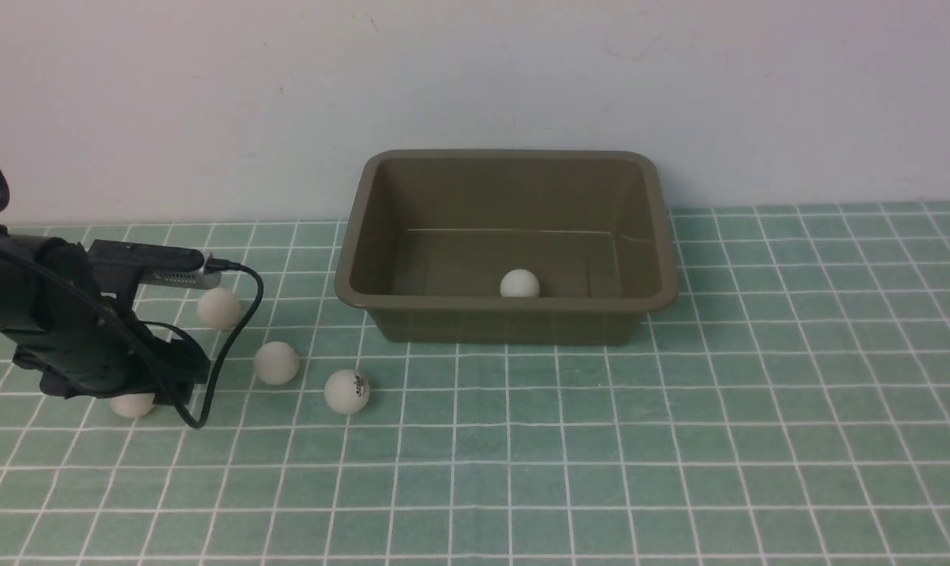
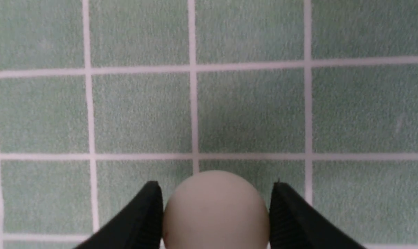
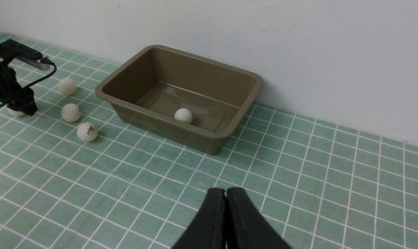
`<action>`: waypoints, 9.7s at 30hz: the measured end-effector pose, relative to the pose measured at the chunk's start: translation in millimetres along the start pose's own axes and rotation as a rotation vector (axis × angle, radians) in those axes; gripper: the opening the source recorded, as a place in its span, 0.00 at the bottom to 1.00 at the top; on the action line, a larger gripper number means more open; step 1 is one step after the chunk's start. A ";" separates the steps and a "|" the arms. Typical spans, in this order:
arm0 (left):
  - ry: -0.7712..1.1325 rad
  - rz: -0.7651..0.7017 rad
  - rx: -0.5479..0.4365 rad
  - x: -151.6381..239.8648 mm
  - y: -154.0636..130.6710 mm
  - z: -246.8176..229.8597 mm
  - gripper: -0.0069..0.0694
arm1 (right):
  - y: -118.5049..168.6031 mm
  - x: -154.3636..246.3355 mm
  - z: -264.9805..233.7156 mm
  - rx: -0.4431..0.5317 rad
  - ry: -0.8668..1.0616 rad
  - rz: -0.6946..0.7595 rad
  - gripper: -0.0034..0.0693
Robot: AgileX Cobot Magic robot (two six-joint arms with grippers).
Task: Put the table tennis balls in the box on the green coffee tablecloth.
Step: 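Reach for and grasp a ping pong ball on the table beside the basket, then drop the ball into the bin, then reach for and grasp a ping pong ball on the table beside the basket, then drop the ball into the bin, then reach for and grasp a ping pong ball on the table beside the basket, then drop the ball into the bin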
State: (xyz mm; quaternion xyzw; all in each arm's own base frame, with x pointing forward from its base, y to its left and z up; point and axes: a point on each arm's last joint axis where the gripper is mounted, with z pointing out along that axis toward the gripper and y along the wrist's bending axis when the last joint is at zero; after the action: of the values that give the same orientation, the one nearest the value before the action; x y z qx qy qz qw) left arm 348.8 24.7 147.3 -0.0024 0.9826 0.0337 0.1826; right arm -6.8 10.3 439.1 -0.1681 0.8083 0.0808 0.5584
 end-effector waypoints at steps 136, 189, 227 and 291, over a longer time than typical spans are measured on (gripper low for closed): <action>-0.100 0.291 0.406 -160.3 -200.6 -23.8 0.62 | 2.2 -0.3 0.1 -0.024 -0.003 0.046 0.02; 0.275 0.342 0.047 -76.6 -105.3 -30.0 0.87 | 1.9 0.1 0.5 -0.022 -0.001 0.046 0.02; 0.160 0.342 0.062 -73.3 -106.7 -7.6 0.87 | 2.2 0.2 0.9 -0.025 0.000 0.063 0.02; -0.098 0.536 0.326 -134.7 -197.5 -94.6 0.83 | 4.1 0.4 1.6 -0.046 0.000 0.056 0.02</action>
State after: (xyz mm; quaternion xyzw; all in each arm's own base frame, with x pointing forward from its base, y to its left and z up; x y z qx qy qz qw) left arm 443.9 -179.7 270.9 0.2876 0.9308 -0.0770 0.2122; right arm -7.0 14.5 437.9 -0.1584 0.8107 0.1150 0.5517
